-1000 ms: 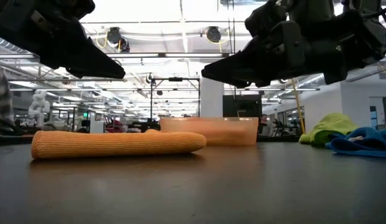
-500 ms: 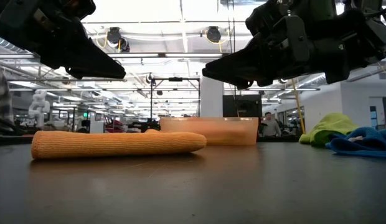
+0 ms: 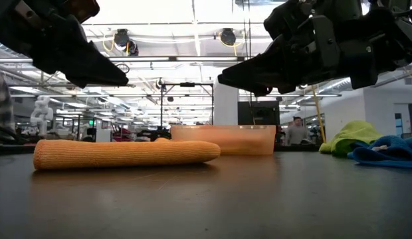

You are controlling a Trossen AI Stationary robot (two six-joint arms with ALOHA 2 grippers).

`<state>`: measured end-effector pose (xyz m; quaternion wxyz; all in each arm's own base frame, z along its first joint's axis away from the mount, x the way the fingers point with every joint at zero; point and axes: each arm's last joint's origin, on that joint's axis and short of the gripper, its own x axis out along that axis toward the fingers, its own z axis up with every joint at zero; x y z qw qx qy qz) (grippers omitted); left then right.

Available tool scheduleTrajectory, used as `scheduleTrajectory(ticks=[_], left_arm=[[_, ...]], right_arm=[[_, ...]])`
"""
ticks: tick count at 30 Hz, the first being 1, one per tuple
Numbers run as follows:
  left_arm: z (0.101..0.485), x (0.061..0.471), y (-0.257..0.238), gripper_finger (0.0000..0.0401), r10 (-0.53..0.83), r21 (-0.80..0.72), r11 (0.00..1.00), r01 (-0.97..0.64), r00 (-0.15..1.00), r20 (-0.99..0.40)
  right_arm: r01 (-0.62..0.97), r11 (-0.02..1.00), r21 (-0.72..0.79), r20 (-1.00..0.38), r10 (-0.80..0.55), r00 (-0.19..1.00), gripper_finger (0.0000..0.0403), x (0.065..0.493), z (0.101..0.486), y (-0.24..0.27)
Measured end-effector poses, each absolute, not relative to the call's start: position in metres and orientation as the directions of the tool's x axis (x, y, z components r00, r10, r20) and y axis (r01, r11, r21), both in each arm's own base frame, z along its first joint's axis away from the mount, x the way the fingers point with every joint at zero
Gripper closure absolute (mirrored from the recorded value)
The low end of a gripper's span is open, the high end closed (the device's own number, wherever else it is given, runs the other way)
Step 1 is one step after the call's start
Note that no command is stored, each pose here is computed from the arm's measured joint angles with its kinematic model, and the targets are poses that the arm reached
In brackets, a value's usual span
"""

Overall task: Fold microfiber towels
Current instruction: Put the orange towel in the orange bin

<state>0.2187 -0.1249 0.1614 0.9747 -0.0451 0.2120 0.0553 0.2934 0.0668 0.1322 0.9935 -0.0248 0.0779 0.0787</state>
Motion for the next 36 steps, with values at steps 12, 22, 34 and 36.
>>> scheduleTrajectory(ticks=[12, 22, 34, 36], left_arm=[[0.133, 0.228, -0.128, 0.0313, 0.103, 0.009, 0.994, -0.112, 0.876, -0.471], [0.139, 0.233, -0.134, 0.0313, -0.018, -0.021, 1.0, 0.01, 0.901, -0.434], [0.139, 0.235, -0.129, 0.0313, 0.0, 0.093, 0.995, 0.045, 0.901, -0.434], [0.139, 0.236, -0.128, 0.0313, 0.006, 0.093, 0.995, 0.038, 0.901, -0.434]], right_arm=[[-0.161, 0.986, -0.035, -0.168, 0.153, 0.974, 0.0283, 0.293, 0.131, 0.067], [-0.162, 0.985, -0.051, -0.171, 0.152, 0.974, 0.0283, 0.293, 0.131, 0.067], [-0.147, 0.987, -0.059, -0.17, 0.135, 0.976, 0.0283, 0.294, 0.131, 0.062], [-0.148, 0.987, -0.07, -0.169, 0.135, 0.976, 0.0283, 0.294, 0.131, 0.062]])
